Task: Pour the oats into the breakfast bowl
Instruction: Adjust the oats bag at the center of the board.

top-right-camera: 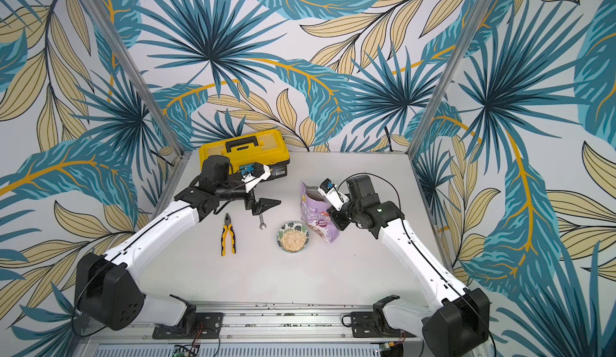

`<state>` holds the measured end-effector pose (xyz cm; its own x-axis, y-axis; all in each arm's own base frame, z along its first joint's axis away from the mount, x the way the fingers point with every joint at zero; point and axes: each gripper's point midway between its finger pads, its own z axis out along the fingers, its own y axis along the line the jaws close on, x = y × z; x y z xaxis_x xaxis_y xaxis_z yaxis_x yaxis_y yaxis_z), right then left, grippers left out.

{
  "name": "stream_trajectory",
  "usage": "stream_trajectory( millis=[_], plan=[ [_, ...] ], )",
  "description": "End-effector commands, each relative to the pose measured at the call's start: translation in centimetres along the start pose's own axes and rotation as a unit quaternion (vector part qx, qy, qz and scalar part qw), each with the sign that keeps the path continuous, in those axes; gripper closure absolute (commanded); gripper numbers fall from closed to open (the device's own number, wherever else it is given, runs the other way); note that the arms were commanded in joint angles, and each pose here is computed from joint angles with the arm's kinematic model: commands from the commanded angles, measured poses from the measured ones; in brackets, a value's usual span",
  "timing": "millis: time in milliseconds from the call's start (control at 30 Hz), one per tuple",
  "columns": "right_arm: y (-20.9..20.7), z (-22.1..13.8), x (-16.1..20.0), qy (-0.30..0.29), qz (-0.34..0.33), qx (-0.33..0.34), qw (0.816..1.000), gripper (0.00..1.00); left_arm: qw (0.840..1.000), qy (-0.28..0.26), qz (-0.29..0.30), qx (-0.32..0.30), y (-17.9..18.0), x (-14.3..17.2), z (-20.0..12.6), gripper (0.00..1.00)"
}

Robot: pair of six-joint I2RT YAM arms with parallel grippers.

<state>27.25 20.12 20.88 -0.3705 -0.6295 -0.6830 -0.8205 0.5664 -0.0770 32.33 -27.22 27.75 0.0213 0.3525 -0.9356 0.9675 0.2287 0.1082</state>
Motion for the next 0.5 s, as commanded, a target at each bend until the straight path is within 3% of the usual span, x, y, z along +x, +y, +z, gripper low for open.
stream_trajectory(
  millis=[0, 233, 467],
  plan=[
    [1.1, -1.5, -0.8, -0.015, -0.055, -0.026, 0.998, 1.0, 0.996, 0.006, 0.067, 0.058, -1.9, -0.1, 1.5, 0.03],
    [1.0, -1.3, 0.0, -0.004, -0.081, -0.022, 0.996, 1.0, 0.992, 0.013, 0.066, 0.109, -0.8, -0.1, 4.8, 0.18],
    [0.9, -0.8, 0.1, -0.009, -0.083, -0.021, 0.996, 1.0, 0.988, 0.01, 0.074, 0.134, 0.5, 0.8, 7.5, 0.23]
  ],
)
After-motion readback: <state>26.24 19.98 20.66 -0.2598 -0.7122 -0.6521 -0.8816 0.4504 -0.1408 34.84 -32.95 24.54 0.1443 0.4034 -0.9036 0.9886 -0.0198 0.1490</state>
